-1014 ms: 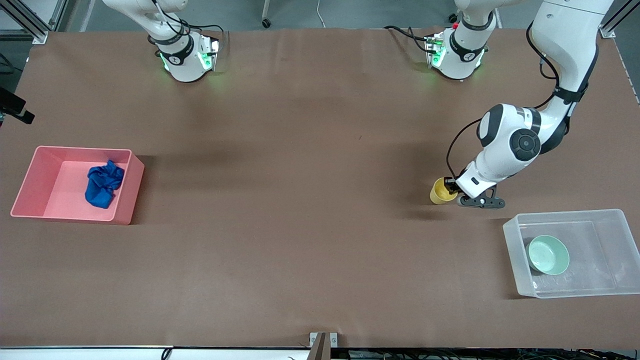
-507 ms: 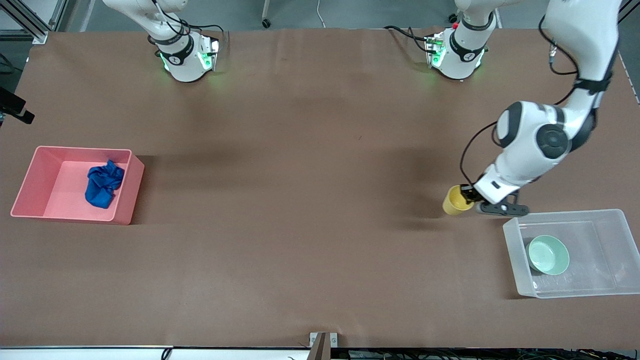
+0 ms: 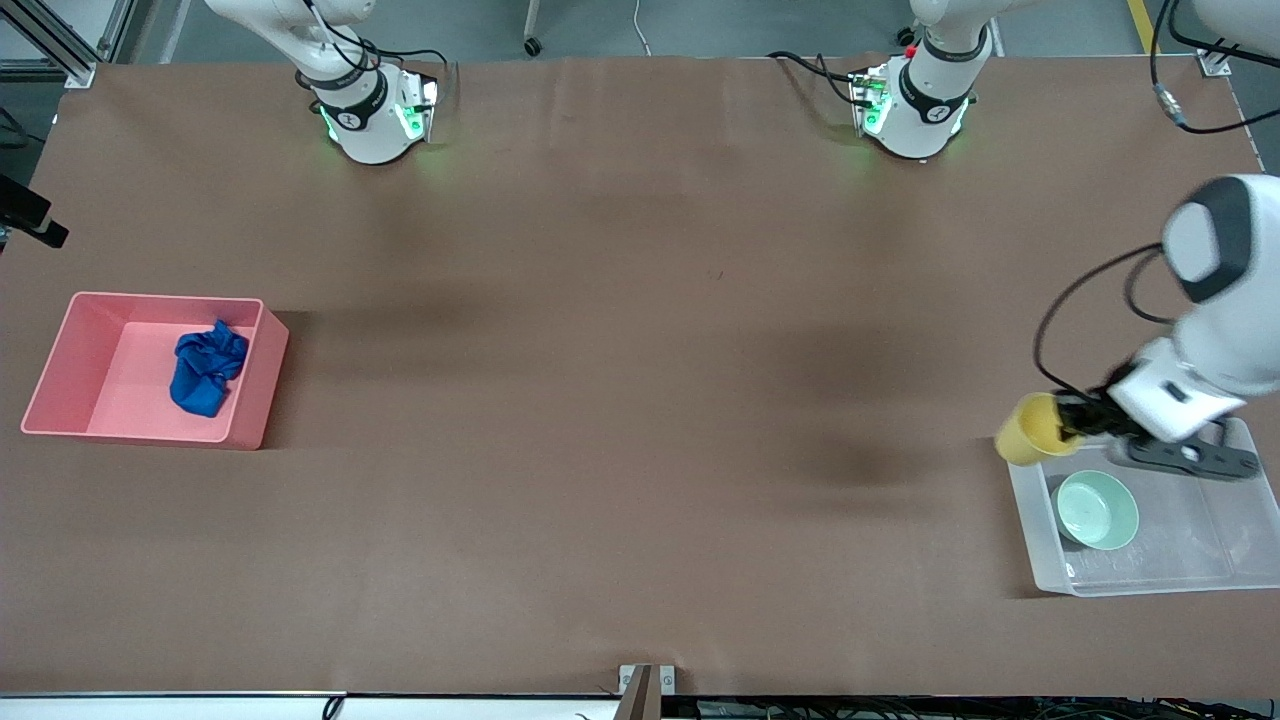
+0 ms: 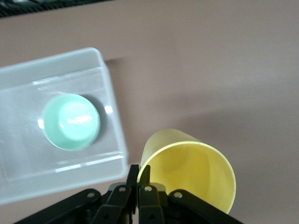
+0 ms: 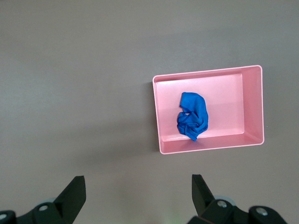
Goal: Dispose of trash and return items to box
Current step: 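Carry the cup over the clear box and lower it into the bowl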
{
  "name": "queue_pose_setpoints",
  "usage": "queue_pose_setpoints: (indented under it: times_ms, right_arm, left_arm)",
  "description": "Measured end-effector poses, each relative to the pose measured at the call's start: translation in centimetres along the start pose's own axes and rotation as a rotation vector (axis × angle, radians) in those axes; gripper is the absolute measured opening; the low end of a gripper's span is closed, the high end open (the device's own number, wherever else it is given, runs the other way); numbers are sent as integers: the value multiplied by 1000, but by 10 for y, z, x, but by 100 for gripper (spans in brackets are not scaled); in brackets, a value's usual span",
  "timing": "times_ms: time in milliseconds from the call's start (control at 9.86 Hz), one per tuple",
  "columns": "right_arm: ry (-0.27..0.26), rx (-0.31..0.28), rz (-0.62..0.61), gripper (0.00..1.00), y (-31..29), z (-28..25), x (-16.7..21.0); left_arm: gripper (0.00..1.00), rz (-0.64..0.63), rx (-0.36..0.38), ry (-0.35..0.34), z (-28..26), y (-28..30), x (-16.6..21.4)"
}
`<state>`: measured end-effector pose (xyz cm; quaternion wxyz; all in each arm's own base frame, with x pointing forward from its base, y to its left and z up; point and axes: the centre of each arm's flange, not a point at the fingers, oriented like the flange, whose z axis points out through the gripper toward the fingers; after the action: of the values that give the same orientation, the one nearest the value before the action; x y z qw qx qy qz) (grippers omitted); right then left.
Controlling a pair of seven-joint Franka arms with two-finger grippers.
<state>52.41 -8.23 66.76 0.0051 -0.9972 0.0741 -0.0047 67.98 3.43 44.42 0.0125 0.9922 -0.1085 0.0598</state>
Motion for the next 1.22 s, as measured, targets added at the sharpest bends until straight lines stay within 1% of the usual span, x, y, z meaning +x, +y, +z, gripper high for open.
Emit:
queue_pose_setpoints:
  times_ms: [203,304,406,609,812,1217]
  right_arm:
    - [0,0,-1,100,0,0,0]
    - [0,0,-1,100,0,0,0]
    - [0,0,-2,100,0,0,0]
    - [0,0,-4,100,-1,0,0]
    - [0,0,-4,100,-1,0,0]
    - [0,0,-4,100,-1,0,0]
  left_arm:
    - [3,65,22,-18,39,-90,0]
    - [3,82,33,-26,59,-126,-1]
    - [3,84,43,-32,78,-150,-1]
    - [3,78,62,-23,109,-171,1]
    - [3,75,72,-15,132,-174,2]
    - [4,33,53,-46,163,-174,-3]
